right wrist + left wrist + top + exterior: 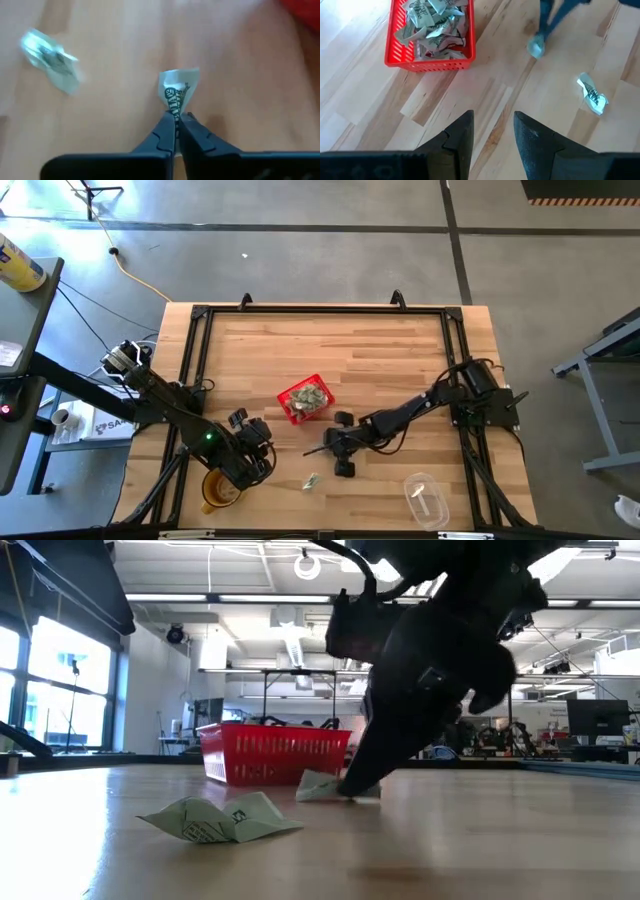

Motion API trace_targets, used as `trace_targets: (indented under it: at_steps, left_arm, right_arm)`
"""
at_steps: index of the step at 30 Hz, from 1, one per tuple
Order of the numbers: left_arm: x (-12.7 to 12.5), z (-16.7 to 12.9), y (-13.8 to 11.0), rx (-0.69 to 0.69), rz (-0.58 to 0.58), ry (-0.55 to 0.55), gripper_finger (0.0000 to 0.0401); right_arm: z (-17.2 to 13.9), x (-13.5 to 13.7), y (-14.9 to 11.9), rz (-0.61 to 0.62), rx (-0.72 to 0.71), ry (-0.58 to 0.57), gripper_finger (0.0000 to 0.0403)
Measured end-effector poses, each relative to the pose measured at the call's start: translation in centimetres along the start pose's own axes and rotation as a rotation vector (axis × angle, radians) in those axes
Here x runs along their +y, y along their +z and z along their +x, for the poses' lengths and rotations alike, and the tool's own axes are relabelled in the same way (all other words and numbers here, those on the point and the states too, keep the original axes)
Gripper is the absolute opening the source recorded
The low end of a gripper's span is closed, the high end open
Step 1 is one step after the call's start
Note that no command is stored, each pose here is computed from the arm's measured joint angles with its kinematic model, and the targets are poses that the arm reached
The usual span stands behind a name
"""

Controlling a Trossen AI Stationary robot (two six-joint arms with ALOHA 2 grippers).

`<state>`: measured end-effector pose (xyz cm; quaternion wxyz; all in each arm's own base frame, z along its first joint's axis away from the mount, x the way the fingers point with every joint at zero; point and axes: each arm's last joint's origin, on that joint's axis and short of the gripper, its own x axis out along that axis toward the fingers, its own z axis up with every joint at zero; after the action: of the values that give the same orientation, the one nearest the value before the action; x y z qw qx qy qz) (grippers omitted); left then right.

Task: Pick and place Stevia / Truvia into bins
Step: Put the stevia packet into the orange basket

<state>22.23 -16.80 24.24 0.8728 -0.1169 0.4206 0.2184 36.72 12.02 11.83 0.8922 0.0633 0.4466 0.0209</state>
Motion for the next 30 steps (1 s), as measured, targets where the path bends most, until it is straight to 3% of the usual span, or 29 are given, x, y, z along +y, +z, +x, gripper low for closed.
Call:
trace_targets:
  at_steps: [5, 9, 11, 15, 20, 25, 30]
  left_arm:
    - [0.0, 0.0, 0.0, 0.0, 0.001, 0.001, 0.0172]
    - [0.0, 0.0, 0.0, -0.008, 0.002, 0.004, 0.0172]
    - [0.0, 0.0, 0.0, -0.009, 0.002, 0.005, 0.0172]
    - [-0.1, 0.0, 0.1, -0.033, -0.006, 0.004, 0.0172]
    - [-1.1, 0.7, 0.2, -0.074, 0.02, -0.024, 0.0172]
    - [-2.7, 2.3, -0.4, -0.047, 0.019, -0.068, 0.0172]
    - [-4.8, 4.6, -0.8, -0.009, -0.042, -0.165, 0.0172]
  right_arm:
    - [-3.7, -0.3, 2.6, 0.029, -0.144, -0.144, 0.0025]
    - [-6.6, -2.3, 5.3, -0.005, -0.289, -0.268, 0.0018]
    - [-6.9, -3.8, 6.3, -0.006, -0.334, -0.27, 0.0014]
    - [-6.0, -6.9, 7.4, 0.046, -0.347, -0.14, 0.0025]
    - [-4.8, -9.5, 7.5, 0.112, -0.357, -0.161, 0.0102]
    - [-5.9, -10.5, 7.5, 0.28, -0.334, -0.128, 0.0201]
    - [-8.7, -7.4, 6.9, 0.153, -0.266, -0.165, 0.0263]
